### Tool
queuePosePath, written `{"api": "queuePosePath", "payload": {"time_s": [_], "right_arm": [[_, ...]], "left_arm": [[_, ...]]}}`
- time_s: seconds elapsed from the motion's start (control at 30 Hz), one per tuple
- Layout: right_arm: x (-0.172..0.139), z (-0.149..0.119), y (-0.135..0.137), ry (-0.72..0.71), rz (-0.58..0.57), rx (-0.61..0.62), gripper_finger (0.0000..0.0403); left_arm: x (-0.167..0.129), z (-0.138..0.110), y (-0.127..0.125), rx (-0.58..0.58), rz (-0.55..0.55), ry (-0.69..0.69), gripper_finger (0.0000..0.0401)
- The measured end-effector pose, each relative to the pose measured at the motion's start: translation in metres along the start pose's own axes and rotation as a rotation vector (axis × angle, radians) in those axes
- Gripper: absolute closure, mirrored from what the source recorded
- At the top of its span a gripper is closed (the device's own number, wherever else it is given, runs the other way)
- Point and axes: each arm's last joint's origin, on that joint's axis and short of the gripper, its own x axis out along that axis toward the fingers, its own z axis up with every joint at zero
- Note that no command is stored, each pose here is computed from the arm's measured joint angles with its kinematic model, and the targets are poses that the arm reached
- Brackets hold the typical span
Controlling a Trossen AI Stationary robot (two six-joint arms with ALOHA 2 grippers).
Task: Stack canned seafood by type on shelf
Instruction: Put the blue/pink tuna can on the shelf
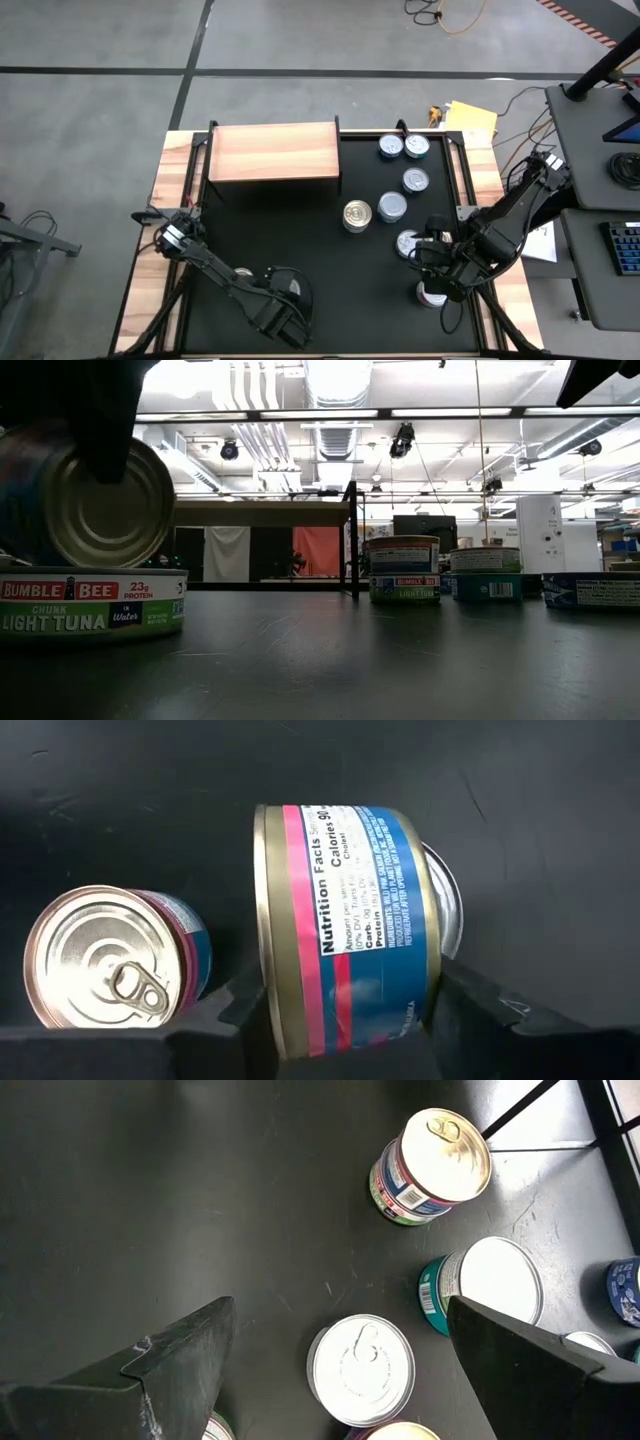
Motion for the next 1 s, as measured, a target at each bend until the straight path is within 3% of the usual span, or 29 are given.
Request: {"api": "queuePosePath", "payload": {"time_s": [0.2, 0.37, 0.53, 0.7, 1.0], "right_arm": [[0.0, 0.0, 0.0, -0.002, -0.003, 0.0, 0.0049], [0.0, 0.001, 0.0, -0.021, -0.016, 0.009, 0.0049], [0.001, 0.002, -0.002, -0.06, -0.061, -0.017, 0.0049], [0.003, 0.005, -0.007, -0.089, -0.114, -0.051, 0.0049], [0.001, 0.009, -0.016, -0.142, -0.186, -0.03, 0.0049]], "left_arm": [[-0.037, 0.012, 0.003, 0.133, -0.018, -0.047, 0.0227], [-0.071, 0.028, -0.003, 0.313, -0.163, -0.257, 0.0227], [-0.1, 0.056, -0.006, 0.508, -0.208, -0.455, 0.0227], [-0.119, 0.092, -0.003, 0.715, -0.145, -0.613, 0.0227], [-0.109, 0.167, 0.019, 0.932, 0.091, -0.615, 0.0227]]}}
